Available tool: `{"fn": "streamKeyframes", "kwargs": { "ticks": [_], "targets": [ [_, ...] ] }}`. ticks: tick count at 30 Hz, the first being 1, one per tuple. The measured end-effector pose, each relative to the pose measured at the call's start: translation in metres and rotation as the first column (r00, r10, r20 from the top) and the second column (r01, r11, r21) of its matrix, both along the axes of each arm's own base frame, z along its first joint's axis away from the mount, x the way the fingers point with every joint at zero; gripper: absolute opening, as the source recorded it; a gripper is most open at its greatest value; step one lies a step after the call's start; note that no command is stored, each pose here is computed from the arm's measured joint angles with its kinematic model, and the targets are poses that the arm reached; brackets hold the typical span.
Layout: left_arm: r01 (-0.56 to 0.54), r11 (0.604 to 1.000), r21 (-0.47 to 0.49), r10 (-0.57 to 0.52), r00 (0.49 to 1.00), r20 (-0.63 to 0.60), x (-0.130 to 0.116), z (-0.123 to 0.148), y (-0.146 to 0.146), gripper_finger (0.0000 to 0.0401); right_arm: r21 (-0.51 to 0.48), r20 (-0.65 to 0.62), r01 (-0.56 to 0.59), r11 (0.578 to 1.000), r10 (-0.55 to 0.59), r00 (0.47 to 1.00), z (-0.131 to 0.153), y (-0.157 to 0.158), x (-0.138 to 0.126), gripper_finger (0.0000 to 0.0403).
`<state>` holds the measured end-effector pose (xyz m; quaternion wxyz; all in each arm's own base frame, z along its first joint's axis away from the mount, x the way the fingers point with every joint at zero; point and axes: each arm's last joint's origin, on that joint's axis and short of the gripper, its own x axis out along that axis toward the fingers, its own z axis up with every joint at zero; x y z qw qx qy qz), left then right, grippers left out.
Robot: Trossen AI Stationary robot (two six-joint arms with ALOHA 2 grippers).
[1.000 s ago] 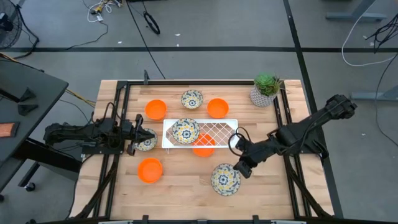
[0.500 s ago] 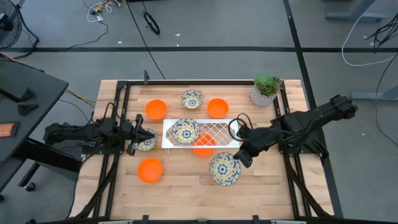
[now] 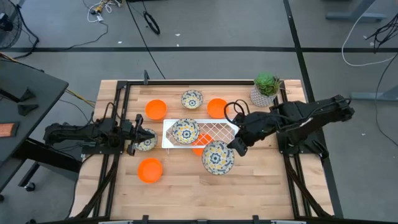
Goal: Pick & Place Mini bowls
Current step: Stack the white patterned bowl on the white patterned bowl on the shelf
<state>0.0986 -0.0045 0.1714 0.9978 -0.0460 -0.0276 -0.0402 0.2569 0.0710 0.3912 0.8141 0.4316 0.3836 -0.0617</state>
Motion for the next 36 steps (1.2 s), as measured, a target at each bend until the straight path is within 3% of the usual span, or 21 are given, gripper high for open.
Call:
{"fn": "streamKeyframes", "kwargs": {
  "ticks": [21,36],
  "targets": [
    [0.000,1.000,0.000,0.000,1.000,0.000,0.000,0.000,0.000,0.0023,0.117,0.021,0.190,0.975,-0.194,0.981,0.005,-0.027,0.021,0.0000],
    [0.000,1.000,0.000,0.000,1.000,0.000,0.000,0.000,0.000,0.0023,0.142,0.096,0.221,0.965,-0.235,0.967,0.031,-0.068,0.020,0.0000]
  ]
}}
